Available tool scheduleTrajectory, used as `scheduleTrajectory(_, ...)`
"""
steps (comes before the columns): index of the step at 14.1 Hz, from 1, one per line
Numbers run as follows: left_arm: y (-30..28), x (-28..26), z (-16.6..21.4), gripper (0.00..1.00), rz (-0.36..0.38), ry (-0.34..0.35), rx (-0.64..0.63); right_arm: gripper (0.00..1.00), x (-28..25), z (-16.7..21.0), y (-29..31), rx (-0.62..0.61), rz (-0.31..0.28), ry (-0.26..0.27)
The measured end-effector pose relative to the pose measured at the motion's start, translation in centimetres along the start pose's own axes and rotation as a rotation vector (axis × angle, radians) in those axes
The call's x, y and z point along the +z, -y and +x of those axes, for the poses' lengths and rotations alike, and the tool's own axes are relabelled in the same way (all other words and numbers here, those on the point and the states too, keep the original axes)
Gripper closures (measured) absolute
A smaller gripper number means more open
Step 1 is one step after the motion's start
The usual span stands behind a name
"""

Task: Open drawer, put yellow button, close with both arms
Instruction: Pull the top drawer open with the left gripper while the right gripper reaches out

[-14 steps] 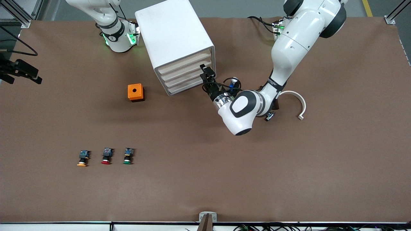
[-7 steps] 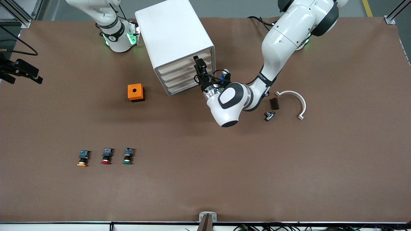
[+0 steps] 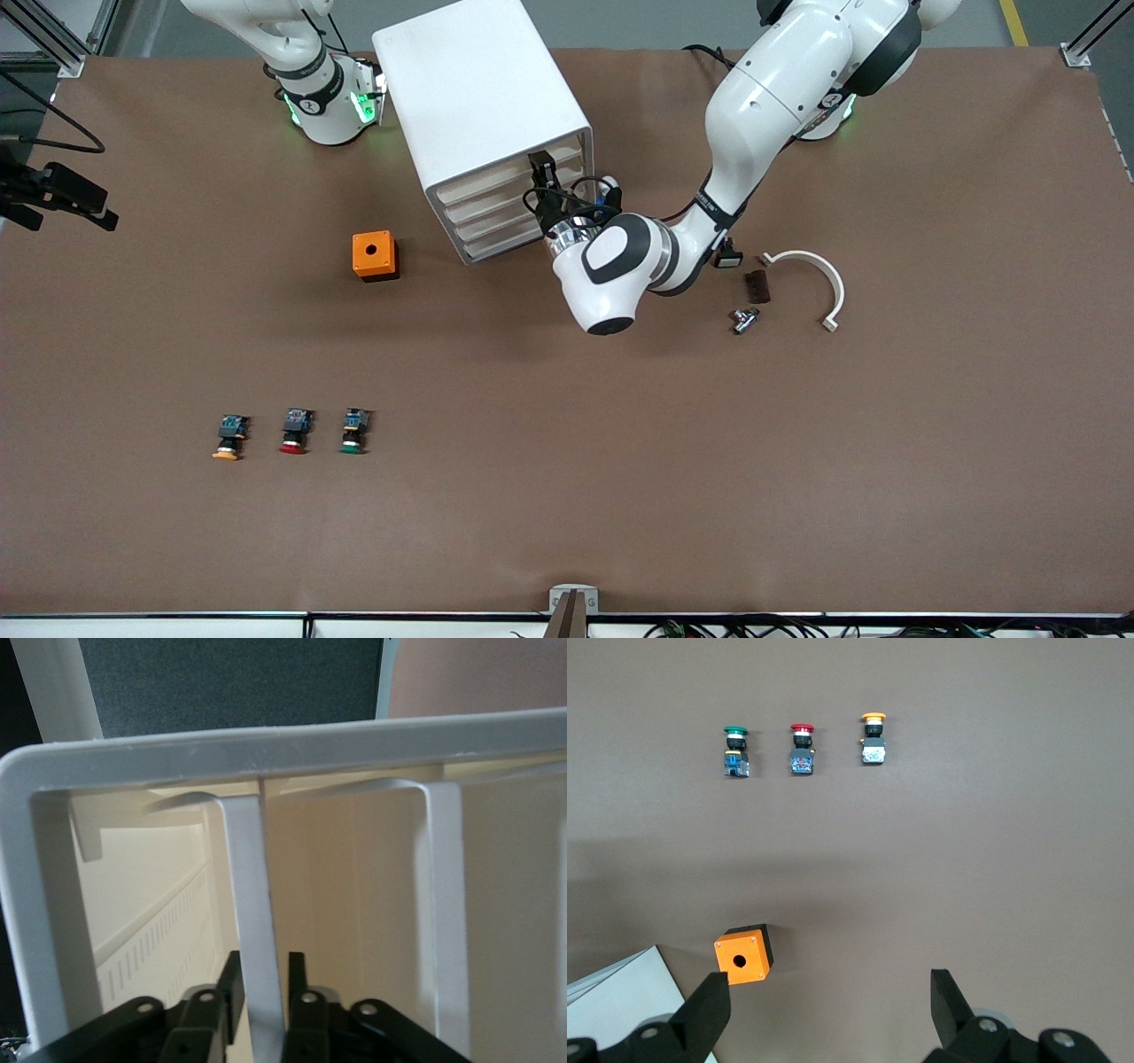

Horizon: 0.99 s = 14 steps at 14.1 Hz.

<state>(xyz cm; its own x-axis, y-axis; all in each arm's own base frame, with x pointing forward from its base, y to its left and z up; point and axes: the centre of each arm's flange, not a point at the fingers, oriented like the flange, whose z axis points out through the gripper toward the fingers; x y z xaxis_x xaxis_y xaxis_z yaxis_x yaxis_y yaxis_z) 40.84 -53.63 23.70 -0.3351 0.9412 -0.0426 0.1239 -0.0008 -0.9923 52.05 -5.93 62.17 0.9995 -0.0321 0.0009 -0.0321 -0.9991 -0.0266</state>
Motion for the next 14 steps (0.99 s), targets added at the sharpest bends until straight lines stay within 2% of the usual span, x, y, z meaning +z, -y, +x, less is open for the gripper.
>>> scheduleTrajectory(1,-0.1,0.1,0.1,0.85,0.001,-0.001,-0.003,0.00,0.0,0.0,0.0,0.000,0.000,0.000)
scheduleTrajectory(2,-0.3,0.0,0.1,0.85,0.002,0.000,-0.006,0.00,0.0,0.0,0.0,0.000,0.000,0.001)
scheduleTrajectory(3,-0.3,0.0,0.2,0.90,0.001,0.001,-0.007,0.00,0.0,0.0,0.0,0.000,0.000,0.000)
scheduleTrajectory(7,-0.3,-0.8,0.3,0.92,0.006,0.015,-0.029,0.00,0.1,0.3,-0.4,0.006,-0.006,0.003)
scheduleTrajectory(9,-0.5,-2.1,0.7,0.91,0.008,0.043,-0.031,0.00,3.8,2.2,-0.8,0.014,-0.004,0.063)
scheduleTrajectory(11,-0.8,-4.4,1.5,0.90,0.004,0.089,-0.034,0.00,9.5,5.7,-1.7,0.033,-0.002,0.112)
scheduleTrajectory(12,-1.0,-5.9,2.0,0.90,0.003,0.118,-0.036,0.00,12.4,7.4,-2.3,0.041,-0.005,0.121)
scheduleTrajectory(14,-1.3,-8.7,3.2,0.89,0.003,0.173,-0.041,0.00,17.5,10.2,-3.1,0.051,-0.013,0.104)
